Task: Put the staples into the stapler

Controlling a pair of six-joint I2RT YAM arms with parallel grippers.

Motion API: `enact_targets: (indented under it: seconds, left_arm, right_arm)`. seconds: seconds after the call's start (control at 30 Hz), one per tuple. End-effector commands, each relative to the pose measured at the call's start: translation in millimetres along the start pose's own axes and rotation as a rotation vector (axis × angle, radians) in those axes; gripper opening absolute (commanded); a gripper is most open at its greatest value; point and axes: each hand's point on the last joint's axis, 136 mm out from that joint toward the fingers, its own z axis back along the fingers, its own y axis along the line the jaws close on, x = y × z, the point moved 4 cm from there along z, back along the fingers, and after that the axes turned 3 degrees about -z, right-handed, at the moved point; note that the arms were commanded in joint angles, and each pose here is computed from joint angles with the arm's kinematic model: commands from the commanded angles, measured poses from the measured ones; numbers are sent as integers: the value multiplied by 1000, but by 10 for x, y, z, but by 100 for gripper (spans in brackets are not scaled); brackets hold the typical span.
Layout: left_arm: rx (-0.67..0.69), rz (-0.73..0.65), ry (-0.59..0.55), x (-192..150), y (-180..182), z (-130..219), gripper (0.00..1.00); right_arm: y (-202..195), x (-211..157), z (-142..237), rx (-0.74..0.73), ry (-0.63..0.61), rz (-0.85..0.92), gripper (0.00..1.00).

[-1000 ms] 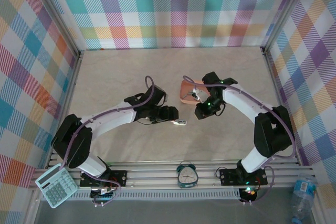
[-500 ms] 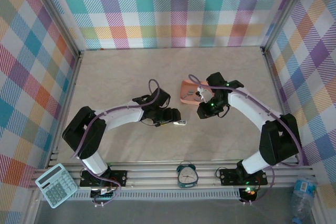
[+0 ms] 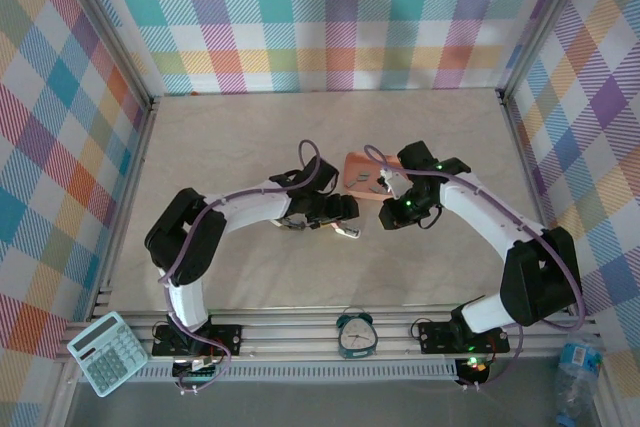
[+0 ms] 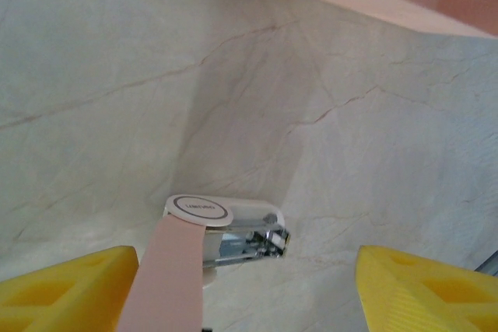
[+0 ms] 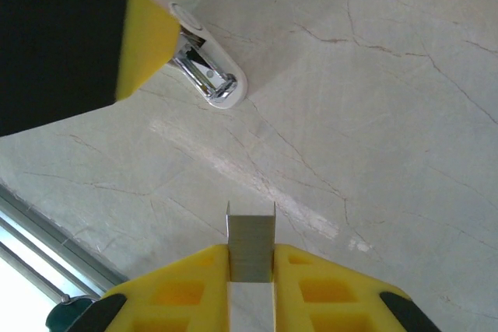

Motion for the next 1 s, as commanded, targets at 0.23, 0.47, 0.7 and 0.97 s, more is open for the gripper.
enact_targets:
  seconds: [0.23, 0.47, 0.7, 0.97]
  left_arm:
    - [-25, -85, 22, 231, -82, -62, 74]
    - [-112, -84, 44, 315, -254, -175, 74]
    - [-155, -94, 63, 357, -367, -226, 74]
    - [-194, -114, 76, 419, -504, -306, 73]
  right_arm:
    - [-28, -142, 55, -20, 14, -75, 18]
    - [-88, -190, 75, -41, 20, -161, 18]
    - [-229, -224, 124, -73, 28, -311, 18]
    - [-281, -352, 49, -87, 97, -439, 19]
